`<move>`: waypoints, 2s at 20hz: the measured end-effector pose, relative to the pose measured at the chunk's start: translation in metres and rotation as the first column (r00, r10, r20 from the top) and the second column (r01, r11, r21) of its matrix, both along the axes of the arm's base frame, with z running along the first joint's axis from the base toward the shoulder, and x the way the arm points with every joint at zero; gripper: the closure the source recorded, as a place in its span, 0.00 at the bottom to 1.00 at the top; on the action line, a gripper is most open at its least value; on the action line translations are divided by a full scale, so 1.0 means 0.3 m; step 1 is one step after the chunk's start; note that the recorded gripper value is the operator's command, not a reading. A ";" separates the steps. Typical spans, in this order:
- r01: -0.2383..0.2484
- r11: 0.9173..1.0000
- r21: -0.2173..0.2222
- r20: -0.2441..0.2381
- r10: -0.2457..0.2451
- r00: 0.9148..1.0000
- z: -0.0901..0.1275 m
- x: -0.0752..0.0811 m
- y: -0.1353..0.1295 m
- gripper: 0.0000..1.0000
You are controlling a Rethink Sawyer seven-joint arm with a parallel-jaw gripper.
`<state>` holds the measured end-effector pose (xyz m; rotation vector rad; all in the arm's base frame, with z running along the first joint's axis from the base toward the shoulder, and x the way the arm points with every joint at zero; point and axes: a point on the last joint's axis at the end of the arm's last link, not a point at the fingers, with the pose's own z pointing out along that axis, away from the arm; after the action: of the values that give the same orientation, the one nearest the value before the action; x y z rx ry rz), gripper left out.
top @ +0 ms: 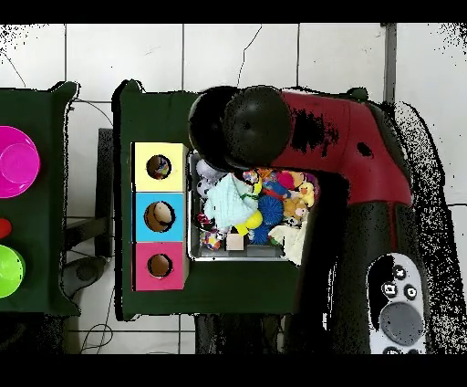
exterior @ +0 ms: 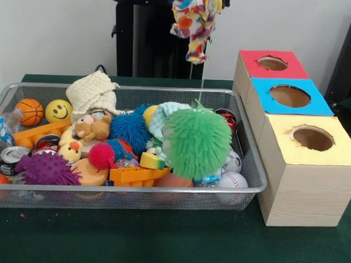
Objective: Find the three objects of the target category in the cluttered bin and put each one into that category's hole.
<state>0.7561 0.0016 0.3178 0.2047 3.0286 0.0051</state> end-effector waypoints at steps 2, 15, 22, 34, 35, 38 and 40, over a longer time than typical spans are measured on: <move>0.003 1.000 0.014 -0.139 -0.001 0.990 0.038 -0.030 -0.007 1.00; 0.042 0.999 0.030 -0.479 -0.022 0.878 0.391 -0.091 -0.050 1.00; 0.014 0.999 -0.039 -0.037 -0.015 0.999 0.279 0.004 -0.046 1.00; 0.002 1.000 -0.029 -0.058 -0.004 0.998 0.065 -0.064 -0.023 1.00; 0.003 1.000 -0.026 -0.080 -0.005 0.997 0.067 -0.071 -0.023 1.00; 0.011 1.000 -0.003 -0.251 -0.011 0.968 0.115 -0.097 -0.030 1.00; 0.017 1.000 0.010 -0.403 -0.011 0.915 0.204 -0.100 -0.036 1.00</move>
<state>0.7261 -0.0093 0.3791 0.2576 3.4406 -0.0204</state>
